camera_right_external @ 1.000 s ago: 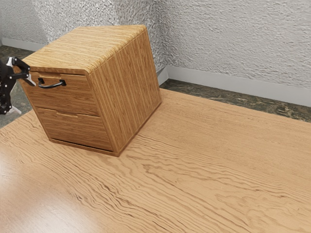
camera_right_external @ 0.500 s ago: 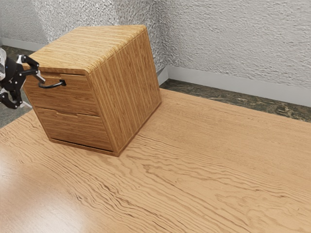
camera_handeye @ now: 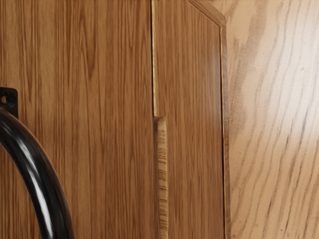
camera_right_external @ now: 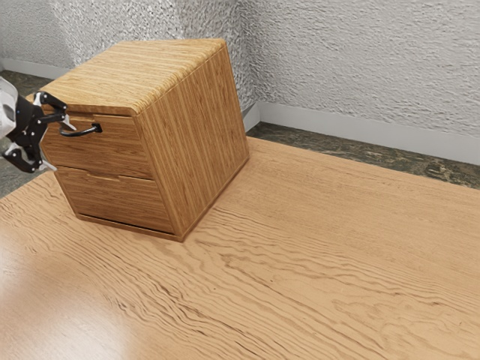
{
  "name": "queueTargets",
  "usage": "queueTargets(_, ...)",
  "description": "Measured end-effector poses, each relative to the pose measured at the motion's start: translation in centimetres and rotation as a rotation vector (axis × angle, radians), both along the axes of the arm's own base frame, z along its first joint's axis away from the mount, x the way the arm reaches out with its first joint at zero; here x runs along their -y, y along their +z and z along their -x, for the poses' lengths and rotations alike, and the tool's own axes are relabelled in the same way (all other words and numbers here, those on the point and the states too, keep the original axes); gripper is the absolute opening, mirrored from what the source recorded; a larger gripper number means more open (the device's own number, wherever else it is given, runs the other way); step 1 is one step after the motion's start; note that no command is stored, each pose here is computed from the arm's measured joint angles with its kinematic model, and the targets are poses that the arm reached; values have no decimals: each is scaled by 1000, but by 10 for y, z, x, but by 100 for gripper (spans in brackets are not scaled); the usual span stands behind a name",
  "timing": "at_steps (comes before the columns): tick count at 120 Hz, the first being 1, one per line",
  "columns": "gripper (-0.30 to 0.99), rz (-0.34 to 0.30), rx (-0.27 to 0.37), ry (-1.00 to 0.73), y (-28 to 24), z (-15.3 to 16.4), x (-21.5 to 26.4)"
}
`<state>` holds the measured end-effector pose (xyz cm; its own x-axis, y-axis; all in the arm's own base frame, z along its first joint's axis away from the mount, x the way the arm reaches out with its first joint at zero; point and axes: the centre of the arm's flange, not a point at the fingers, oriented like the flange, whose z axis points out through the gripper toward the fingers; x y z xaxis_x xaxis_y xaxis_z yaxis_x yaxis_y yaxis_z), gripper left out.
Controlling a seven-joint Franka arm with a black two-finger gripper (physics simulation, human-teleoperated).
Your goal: Pull the drawer handle with one arm to open the drawer
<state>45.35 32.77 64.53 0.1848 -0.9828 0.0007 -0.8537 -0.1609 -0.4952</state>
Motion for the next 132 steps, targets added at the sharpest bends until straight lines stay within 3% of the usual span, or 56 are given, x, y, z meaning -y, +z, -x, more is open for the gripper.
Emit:
queueTargets(52,69,25,-2,11,-8,9,-9)
queueTargets(74,64,26,1,21,-3,26,-6)
queueTargets(106,71,38,-9,30,-8,44,-2)
queueTargets(132,65,33,-5,40,-5,63,5)
